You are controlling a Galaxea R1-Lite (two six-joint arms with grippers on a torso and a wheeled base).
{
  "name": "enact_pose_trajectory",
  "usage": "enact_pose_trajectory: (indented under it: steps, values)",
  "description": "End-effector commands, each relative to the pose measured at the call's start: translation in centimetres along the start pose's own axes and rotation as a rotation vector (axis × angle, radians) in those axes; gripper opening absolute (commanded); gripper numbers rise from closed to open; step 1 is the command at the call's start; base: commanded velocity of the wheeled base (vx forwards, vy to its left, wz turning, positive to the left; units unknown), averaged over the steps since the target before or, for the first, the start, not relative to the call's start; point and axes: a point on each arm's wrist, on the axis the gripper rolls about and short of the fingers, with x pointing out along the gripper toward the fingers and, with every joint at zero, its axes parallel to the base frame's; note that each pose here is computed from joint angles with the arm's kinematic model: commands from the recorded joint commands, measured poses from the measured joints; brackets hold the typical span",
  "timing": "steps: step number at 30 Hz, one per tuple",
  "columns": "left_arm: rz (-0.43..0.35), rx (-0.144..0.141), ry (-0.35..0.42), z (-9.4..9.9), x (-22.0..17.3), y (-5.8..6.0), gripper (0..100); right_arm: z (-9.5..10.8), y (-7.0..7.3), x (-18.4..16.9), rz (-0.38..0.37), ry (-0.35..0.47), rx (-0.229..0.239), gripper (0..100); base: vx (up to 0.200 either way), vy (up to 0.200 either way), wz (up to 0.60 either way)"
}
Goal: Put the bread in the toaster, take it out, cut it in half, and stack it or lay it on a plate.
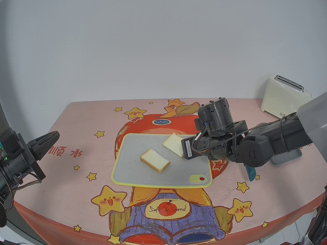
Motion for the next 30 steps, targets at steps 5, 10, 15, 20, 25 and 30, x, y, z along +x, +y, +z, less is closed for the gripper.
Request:
enact_pose_trajectory:
  steps: [5, 10, 15, 20, 25, 30]
  values:
    - [0.000, 0.000, 0.000, 0.0, 0.0, 0.0, 0, 2.0, -0.5, -3.0, 0.012, -0.074, 0.021, 0, 0.000, 0.000, 0.00]
    - [0.000, 0.000, 0.000, 0.0, 0.0, 0.0, 0, 2.8, -1.1, -4.8, 0.012, -0.109, 0.037, 0, 0.000, 0.000, 0.00]
    - [0.000, -0.001, 0.002, -0.1, 0.0, 0.0, 0, 3.3, -2.5, -7.7, -0.001, -0.147, 0.068, 0, 0.000, 0.000, 0.00]
    - [0.000, -0.001, 0.002, -0.1, 0.0, 0.0, 0, 3.2, -4.4, -10.0, -0.031, -0.171, 0.094, 0, 0.000, 0.000, 0.00]
    - [0.000, -0.002, 0.006, -0.2, 0.0, 0.0, 0, 2.8, -7.1, -12.6, -0.087, -0.202, 0.132, 0, 0.000, 0.000, 0.00]
    - [-0.002, -0.001, 0.013, -0.4, -0.1, -0.1, 0, 1.4, -9.4, -14.3, -0.147, -0.194, 0.162, 0, 0.000, 0.000, 0.00]
